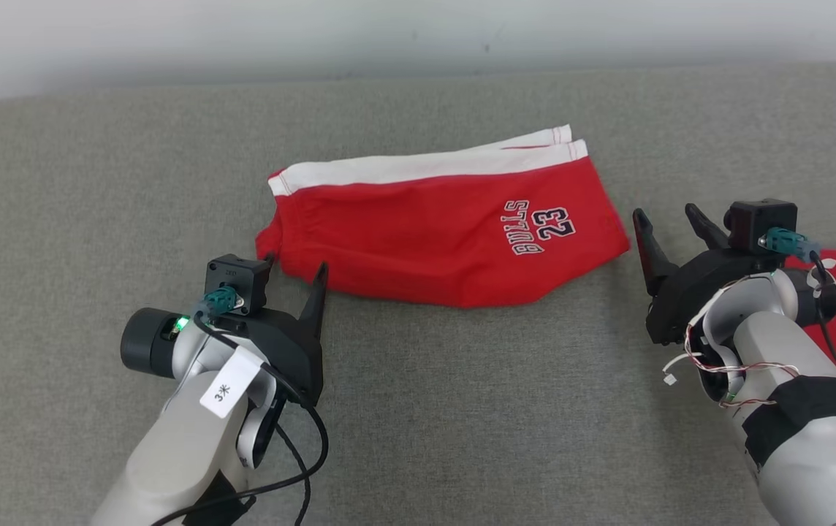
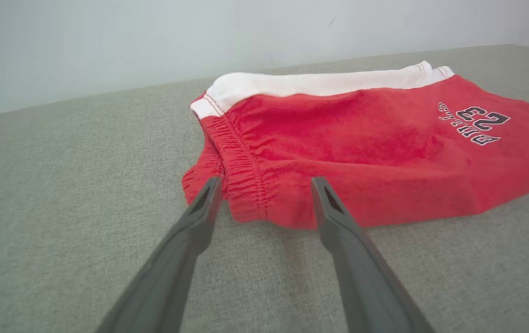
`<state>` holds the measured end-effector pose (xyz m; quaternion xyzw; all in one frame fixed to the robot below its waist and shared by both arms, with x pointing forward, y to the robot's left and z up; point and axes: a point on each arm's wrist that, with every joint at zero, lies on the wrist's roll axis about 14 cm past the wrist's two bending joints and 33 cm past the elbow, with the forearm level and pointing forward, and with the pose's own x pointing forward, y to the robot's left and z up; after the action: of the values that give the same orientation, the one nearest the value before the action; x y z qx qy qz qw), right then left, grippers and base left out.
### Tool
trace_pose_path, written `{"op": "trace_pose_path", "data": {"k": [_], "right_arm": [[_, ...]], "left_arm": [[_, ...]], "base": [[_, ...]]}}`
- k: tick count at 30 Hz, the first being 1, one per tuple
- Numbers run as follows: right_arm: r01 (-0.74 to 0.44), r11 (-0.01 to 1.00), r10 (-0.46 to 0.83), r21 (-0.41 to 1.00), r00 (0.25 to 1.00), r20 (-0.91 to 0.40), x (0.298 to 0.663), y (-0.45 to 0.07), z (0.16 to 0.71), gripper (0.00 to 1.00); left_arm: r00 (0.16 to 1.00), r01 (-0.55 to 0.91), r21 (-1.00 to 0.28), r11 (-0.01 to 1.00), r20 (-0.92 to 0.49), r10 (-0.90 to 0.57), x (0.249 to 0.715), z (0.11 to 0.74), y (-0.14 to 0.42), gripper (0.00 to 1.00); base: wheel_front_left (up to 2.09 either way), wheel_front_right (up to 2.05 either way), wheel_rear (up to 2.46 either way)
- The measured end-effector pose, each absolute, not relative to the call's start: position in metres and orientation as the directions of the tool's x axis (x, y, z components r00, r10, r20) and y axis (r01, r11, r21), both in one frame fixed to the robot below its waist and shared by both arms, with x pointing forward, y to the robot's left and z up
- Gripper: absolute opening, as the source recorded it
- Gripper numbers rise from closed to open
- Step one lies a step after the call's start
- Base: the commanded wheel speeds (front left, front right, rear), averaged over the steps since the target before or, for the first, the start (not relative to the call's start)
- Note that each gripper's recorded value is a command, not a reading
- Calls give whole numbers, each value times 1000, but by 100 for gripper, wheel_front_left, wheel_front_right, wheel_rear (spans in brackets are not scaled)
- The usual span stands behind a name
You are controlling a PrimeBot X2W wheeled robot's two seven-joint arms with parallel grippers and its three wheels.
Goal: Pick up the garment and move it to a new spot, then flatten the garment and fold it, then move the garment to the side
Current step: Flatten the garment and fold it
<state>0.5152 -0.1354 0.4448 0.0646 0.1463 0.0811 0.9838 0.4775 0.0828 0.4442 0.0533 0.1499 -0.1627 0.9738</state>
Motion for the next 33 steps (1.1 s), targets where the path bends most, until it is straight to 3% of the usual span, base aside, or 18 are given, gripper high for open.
{"op": "trace_pose_path", "data": {"k": [13, 14, 15, 16, 17, 20, 21, 30, 33], "right_arm": [[-154, 971, 215, 181, 894, -393, 520, -112, 405, 100], [-146, 972, 211, 185, 889, -405, 519, -114, 400, 100], [-142, 972, 209, 185, 884, -419, 518, -115, 397, 100], [-140, 973, 207, 184, 881, -425, 517, -116, 395, 100], [-138, 973, 206, 184, 880, -428, 517, -116, 393, 100], [-138, 973, 208, 186, 873, -440, 517, -115, 390, 100], [-138, 973, 209, 187, 873, -442, 517, -114, 390, 100], [-153, 959, 253, 240, 843, -474, 517, -100, 385, 100], [-157, 958, 259, 239, 832, -491, 516, -98, 385, 91]], "left_arm": [[883, 306, 56, 950, -391, -261, 483, 412, 98, 100], [883, 307, 56, 950, -389, -263, 485, 413, 98, 85], [882, 308, 53, 950, -391, -264, 485, 412, 97, 59], [879, 308, 51, 950, -396, -264, 485, 410, 97, 58], [877, 310, 48, 949, -401, -266, 484, 408, 96, 63], [873, 313, 47, 948, -407, -268, 485, 406, 96, 93], [875, 313, 49, 949, -404, -268, 486, 407, 96, 98], [879, 302, 41, 952, -399, -262, 487, 408, 97, 100], [884, 298, 46, 954, -389, -257, 488, 411, 98, 100]], "base": [[0, 0, 0], [0, 0, 0], [0, 0, 0], [0, 0, 0], [0, 0, 0], [0, 0, 0], [0, 0, 0], [0, 0, 0], [0, 0, 0]]}}
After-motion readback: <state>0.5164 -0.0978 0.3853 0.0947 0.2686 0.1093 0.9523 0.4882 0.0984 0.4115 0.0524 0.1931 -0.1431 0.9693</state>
